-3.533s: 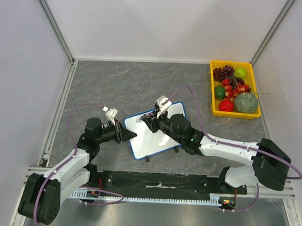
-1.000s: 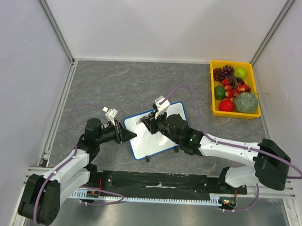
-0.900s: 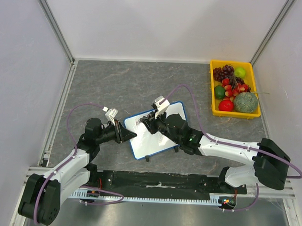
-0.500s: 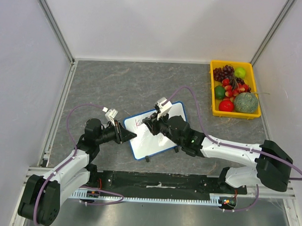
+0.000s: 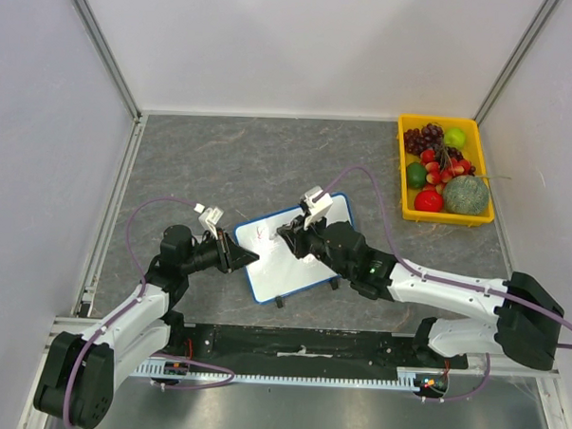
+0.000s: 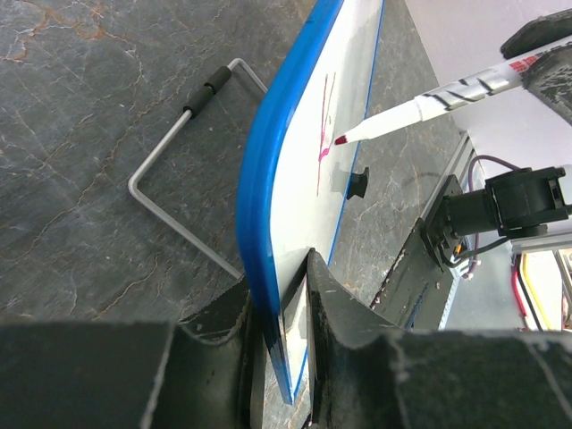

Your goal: Write a sentence on the whiteboard

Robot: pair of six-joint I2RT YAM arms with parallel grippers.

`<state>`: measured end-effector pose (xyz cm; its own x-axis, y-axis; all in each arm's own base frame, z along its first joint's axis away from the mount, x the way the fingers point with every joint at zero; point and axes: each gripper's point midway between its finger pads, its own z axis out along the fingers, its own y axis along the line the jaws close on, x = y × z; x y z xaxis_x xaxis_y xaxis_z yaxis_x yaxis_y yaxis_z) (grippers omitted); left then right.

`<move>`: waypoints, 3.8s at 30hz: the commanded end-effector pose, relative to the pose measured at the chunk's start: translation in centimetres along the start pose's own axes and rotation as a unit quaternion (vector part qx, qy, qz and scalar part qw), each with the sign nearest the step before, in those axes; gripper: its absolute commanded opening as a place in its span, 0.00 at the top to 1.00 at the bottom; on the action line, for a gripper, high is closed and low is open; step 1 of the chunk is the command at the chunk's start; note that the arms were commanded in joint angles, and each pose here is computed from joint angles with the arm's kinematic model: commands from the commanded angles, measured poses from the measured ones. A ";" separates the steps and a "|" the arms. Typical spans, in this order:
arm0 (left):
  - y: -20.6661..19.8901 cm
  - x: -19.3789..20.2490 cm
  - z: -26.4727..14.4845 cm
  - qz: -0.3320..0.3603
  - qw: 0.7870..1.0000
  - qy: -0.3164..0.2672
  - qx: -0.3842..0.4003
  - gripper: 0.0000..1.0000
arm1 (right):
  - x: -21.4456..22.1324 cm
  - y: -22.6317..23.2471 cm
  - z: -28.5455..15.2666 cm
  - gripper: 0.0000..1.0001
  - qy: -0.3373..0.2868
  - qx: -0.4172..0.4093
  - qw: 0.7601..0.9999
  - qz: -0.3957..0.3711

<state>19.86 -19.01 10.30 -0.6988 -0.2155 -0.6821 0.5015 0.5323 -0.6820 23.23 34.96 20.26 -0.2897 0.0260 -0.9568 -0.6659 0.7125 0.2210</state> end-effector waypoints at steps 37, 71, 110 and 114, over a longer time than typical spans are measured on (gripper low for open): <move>0.9 -0.5 0.0 0.045 0.999 -0.015 -0.015 0.98 | -1.6 -2.1 0.6 1.00 -0.024 0.023 0.999 0.022; 0.9 -0.4 0.0 0.044 0.999 -0.014 -0.015 0.98 | -2.6 -1.0 1.1 1.00 -0.031 -0.012 0.999 0.029; 0.8 -0.5 -0.1 0.047 0.999 -0.018 -0.015 0.98 | -0.9 -2.7 -0.7 1.00 -0.008 0.021 1.000 0.017; 0.8 -0.6 -0.1 0.046 0.999 -0.018 -0.015 0.98 | -2.7 -2.1 -1.3 1.00 -0.027 0.009 0.999 0.023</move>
<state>19.78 -18.99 10.39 -0.6941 -0.2166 -0.6865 0.5065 0.5307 -0.6796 24.10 33.23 20.01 -0.3272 0.0561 -0.9433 -0.6510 0.7101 0.2681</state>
